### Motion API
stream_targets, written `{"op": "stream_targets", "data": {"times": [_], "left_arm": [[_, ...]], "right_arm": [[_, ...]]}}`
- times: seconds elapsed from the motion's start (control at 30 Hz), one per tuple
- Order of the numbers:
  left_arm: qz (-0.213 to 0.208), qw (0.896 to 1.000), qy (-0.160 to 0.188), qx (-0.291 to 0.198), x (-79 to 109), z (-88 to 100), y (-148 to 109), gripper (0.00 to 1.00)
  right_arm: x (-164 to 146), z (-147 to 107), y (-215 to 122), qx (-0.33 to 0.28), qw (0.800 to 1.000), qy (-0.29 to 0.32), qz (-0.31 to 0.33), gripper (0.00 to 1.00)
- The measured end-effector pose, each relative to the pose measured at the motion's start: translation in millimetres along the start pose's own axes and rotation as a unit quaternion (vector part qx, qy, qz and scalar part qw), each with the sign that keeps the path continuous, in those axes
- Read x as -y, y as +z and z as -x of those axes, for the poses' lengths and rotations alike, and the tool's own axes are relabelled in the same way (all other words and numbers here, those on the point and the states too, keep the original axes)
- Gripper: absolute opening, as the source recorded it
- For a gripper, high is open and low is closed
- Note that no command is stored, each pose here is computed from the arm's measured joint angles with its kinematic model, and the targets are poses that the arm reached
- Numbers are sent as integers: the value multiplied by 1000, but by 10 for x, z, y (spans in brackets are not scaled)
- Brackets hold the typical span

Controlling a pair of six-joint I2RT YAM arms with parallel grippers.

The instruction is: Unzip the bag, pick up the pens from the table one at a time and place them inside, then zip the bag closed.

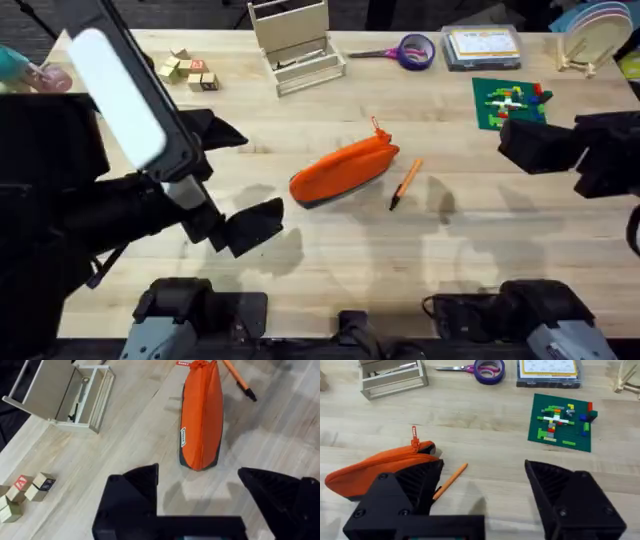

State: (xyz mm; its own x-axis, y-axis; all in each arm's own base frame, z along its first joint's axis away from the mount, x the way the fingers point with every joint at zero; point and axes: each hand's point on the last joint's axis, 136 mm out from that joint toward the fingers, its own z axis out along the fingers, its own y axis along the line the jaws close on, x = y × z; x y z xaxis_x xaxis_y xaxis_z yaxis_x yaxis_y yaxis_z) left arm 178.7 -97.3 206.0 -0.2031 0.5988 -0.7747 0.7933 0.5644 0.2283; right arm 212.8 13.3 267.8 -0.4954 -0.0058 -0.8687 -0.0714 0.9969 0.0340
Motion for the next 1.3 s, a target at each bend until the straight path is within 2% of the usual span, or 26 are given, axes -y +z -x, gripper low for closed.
{"op": "stream_targets", "data": {"times": [0.33,0.73,1.0,1.3], "left_arm": [[-7,1000,-4,-7,-20,-24,43,993],[-65,996,-47,-39,-150,-164,398,994],[-134,988,-64,-45,-130,-254,717,995],[-207,976,-48,-56,27,-326,1166,995]], "right_arm": [[1,0,-1,0,1000,0,0,998],[1,0,-1,0,1000,0,0,998],[1,0,-1,0,1000,0,0,998],[1,0,-1,0,1000,0,0,997]]}}
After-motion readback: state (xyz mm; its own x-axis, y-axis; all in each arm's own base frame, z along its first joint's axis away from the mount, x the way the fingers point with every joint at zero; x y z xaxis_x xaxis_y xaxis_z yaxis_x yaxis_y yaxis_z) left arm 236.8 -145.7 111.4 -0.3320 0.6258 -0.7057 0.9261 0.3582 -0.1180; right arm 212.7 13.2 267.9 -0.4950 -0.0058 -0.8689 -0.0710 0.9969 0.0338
